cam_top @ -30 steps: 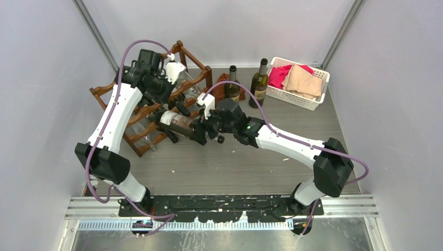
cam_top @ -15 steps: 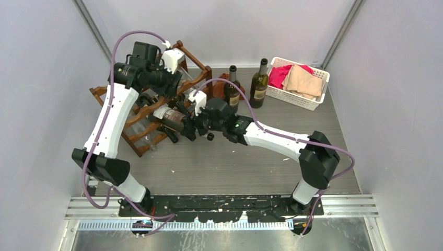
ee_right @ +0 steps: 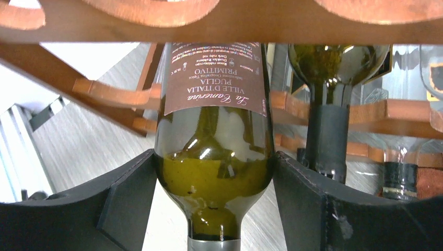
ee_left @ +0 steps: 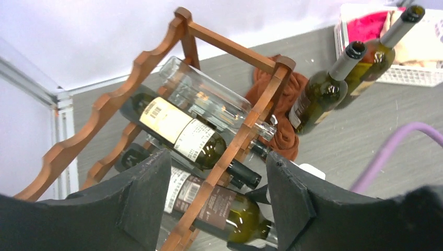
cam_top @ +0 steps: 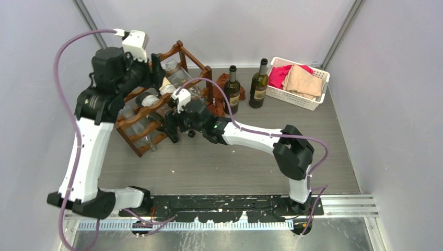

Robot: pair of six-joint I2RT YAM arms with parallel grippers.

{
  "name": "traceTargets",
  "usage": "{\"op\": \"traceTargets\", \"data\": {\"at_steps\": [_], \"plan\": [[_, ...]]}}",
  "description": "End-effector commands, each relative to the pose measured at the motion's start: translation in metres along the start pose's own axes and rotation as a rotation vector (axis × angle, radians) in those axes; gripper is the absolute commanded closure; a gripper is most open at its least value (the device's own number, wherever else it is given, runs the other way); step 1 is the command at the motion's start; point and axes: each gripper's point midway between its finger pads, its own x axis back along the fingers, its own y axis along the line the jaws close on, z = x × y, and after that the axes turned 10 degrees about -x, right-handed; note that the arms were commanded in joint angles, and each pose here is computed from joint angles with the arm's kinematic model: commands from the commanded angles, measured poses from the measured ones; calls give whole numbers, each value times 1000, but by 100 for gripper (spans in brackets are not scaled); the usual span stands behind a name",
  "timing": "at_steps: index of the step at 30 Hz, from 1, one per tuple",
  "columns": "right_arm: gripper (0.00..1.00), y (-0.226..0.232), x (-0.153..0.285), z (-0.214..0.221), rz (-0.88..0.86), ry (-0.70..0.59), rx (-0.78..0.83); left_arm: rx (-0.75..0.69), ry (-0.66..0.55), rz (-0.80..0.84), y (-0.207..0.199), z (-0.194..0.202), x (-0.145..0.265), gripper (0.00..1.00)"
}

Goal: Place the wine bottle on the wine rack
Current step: Place the wine bottle in the wine rack.

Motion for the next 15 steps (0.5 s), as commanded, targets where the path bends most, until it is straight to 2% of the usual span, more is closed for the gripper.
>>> {"op": "traceTargets", "data": {"at_steps": [1, 6, 15], "plan": [[99, 26, -2, -106, -13, -346, -74, 55, -161, -129, 19, -24, 24, 32], [99, 33, -16, -112, 2, -415, -66, 61, -200, -179, 25, -16, 42, 30], [99, 42, -33, -107, 52, -515, -26, 7, -223, -205, 28, -7, 51, 30]]}}
